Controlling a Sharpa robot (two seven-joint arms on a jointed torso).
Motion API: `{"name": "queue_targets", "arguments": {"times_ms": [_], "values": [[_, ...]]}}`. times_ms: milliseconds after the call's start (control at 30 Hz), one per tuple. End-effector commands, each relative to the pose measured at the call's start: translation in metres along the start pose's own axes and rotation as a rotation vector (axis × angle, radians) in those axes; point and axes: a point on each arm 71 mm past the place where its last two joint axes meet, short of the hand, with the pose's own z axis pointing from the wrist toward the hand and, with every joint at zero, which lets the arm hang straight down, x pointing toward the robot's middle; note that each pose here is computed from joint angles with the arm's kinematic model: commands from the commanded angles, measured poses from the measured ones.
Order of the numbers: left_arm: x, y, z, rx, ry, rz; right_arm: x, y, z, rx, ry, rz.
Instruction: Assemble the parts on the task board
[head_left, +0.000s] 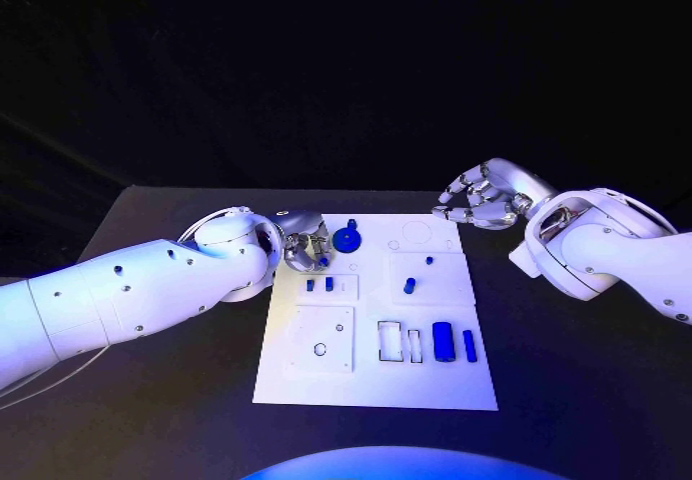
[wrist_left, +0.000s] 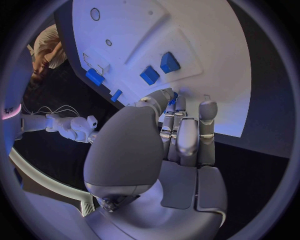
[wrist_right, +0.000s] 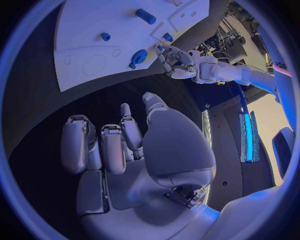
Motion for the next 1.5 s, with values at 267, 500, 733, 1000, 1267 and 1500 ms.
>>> {"name": "queue_targets", "arguments": {"times_ms": [267,500,733,1000,1267,1500], "values": [[0.0021,0.0009,-0.0001,-0.018,0.022,-0.002,0.000,0.001,0.000,-0.008,0.001,-0.003],[0.0016,0.0017,-0.0005,-0.023,0.016,-0.003,0.000,0.000,0.000,-0.008,-0.001,-0.003],[0.0012,0.0036,-0.0019,-0.030,0.014,-0.004,-0.001,-0.001,0.000,-0.005,-0.001,-0.005],[-0.0019,0.0134,-0.0088,-0.046,0.000,-0.007,0.001,-0.006,0.000,0.012,0.034,-0.018],[-0.0158,0.0290,-0.0223,-0.043,-0.061,-0.114,0.010,-0.012,0.000,-0.008,0.112,-0.123],[-0.0314,0.0426,-0.0355,0.042,-0.175,-0.622,0.024,-0.012,0.001,-0.070,0.164,-0.311]]}}
